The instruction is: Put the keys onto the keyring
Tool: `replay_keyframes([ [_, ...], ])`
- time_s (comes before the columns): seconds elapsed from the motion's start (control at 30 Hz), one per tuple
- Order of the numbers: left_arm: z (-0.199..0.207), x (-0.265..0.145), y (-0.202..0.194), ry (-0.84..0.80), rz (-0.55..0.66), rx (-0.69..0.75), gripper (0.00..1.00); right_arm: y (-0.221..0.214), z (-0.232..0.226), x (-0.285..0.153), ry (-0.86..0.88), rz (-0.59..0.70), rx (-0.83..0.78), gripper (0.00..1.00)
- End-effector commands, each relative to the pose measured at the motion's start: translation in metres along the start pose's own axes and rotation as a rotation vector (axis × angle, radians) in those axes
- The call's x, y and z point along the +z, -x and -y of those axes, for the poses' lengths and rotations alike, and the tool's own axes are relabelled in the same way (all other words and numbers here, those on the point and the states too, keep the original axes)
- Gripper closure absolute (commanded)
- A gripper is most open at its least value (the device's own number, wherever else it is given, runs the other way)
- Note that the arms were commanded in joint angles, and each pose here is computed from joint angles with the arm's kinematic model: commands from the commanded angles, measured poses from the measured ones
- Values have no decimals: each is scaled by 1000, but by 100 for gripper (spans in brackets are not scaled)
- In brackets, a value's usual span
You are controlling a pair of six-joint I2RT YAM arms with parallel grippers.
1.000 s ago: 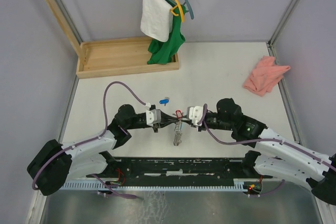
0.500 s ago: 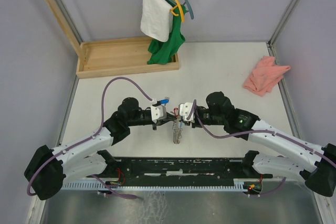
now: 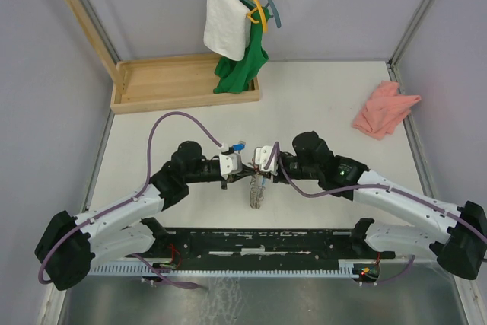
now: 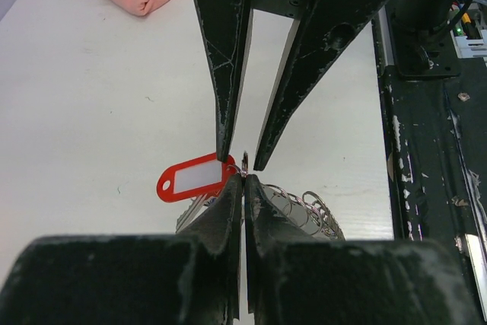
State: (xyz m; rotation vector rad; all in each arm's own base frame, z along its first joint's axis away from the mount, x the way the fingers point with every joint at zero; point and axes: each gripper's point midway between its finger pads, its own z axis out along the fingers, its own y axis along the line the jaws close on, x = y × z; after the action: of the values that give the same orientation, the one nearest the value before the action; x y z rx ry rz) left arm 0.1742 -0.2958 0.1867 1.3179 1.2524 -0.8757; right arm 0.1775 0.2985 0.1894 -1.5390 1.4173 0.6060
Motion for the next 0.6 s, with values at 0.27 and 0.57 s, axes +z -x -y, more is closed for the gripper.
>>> replay_keyframes([
  [0.27, -8, 0, 26, 12, 51, 93, 97, 33, 17, -6, -49, 83, -17, 99],
  [0.57, -10, -13, 16, 118, 104, 59, 73, 39, 23, -18, -116, 225, -6, 99],
])
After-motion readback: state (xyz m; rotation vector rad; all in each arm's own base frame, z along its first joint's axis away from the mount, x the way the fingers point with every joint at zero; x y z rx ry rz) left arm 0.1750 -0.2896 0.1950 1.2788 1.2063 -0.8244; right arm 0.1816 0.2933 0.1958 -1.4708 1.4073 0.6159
